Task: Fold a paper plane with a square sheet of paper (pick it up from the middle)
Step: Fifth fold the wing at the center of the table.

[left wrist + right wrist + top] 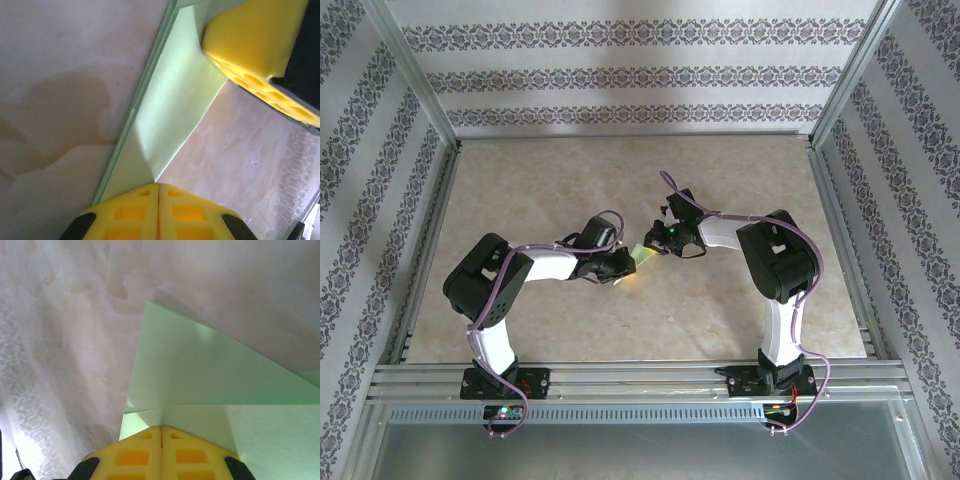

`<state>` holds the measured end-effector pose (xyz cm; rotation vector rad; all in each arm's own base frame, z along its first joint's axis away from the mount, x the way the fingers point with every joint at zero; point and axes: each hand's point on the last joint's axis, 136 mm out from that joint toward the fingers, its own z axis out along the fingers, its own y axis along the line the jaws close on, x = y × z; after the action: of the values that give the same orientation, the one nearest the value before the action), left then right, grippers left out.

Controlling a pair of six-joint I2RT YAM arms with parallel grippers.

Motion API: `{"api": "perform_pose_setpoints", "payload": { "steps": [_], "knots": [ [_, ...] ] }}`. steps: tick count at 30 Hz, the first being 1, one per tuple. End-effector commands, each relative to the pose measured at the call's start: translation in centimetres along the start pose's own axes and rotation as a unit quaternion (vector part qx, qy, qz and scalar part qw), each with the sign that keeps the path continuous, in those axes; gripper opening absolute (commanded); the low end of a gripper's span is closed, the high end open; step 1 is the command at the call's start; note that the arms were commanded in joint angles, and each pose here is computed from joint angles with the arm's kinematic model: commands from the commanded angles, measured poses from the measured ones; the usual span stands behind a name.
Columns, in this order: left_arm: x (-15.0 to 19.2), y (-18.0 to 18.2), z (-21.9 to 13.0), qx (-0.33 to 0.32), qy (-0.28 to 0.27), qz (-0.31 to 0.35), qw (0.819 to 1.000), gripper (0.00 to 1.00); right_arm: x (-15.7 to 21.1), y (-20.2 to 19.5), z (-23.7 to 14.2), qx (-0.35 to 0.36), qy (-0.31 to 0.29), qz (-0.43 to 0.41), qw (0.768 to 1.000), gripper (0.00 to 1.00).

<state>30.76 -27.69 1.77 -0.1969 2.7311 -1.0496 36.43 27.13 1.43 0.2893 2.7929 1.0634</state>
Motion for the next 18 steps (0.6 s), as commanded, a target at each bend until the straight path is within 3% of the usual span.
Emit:
{"api": "perform_pose_setpoints", "payload": {
  "steps": [1, 6, 12, 18],
  "knots": [
    [3.1, 4.3, -0.4, -0.053, 0.043, -0.053, 0.996, 0.08, 2.2, -7.3, 1.0, 0.106, 0.027, 0.050, 0.993, 0.04],
    [2.5, 4.0, -2.7, -0.035, 0.022, -0.060, 0.997, 0.08, 2.0, -7.8, 0.9, 0.109, 0.027, 0.051, 0.992, 0.05],
    [-1.0, -2.5, -4.7, 0.053, -0.017, -0.014, 0.998, 0.10, 1.8, -7.6, 1.0, 0.107, 0.026, 0.049, 0.993, 0.04],
    [-3.7, -3.6, -3.2, 0.046, -0.032, -0.006, 0.998, 0.10, 2.0, -7.8, 1.2, 0.109, 0.029, 0.052, 0.992, 0.04]
  ]
}}
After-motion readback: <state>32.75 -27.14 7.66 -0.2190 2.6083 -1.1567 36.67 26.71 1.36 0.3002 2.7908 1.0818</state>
